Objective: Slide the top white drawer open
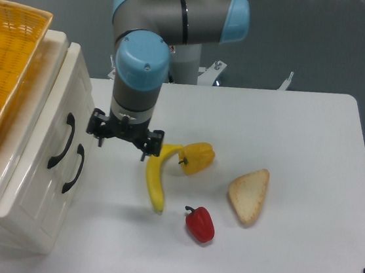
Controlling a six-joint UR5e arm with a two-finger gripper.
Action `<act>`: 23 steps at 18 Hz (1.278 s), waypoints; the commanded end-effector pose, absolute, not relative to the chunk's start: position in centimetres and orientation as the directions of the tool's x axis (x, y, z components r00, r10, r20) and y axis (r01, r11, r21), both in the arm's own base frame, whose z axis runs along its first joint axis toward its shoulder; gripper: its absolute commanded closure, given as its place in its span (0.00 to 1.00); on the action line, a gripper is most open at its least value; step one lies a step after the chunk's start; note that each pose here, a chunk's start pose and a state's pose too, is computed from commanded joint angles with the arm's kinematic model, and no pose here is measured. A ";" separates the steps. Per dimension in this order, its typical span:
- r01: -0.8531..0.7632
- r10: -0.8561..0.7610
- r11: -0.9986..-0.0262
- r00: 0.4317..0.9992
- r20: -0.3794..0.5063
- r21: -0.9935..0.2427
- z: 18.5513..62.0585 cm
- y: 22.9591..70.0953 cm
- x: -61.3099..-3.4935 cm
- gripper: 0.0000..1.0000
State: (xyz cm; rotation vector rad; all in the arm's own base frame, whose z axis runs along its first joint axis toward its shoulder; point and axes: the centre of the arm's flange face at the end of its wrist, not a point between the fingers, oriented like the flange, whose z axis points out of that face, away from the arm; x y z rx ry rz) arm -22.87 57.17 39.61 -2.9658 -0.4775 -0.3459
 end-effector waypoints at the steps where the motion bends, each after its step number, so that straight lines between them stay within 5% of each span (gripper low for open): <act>1: 0.324 0.294 -0.942 0.921 0.254 -0.085 39.7 57.2 -22.9 0.00; 23: 0.298 0.259 -0.951 0.914 0.312 -0.084 39.3 58.7 -20.9 0.00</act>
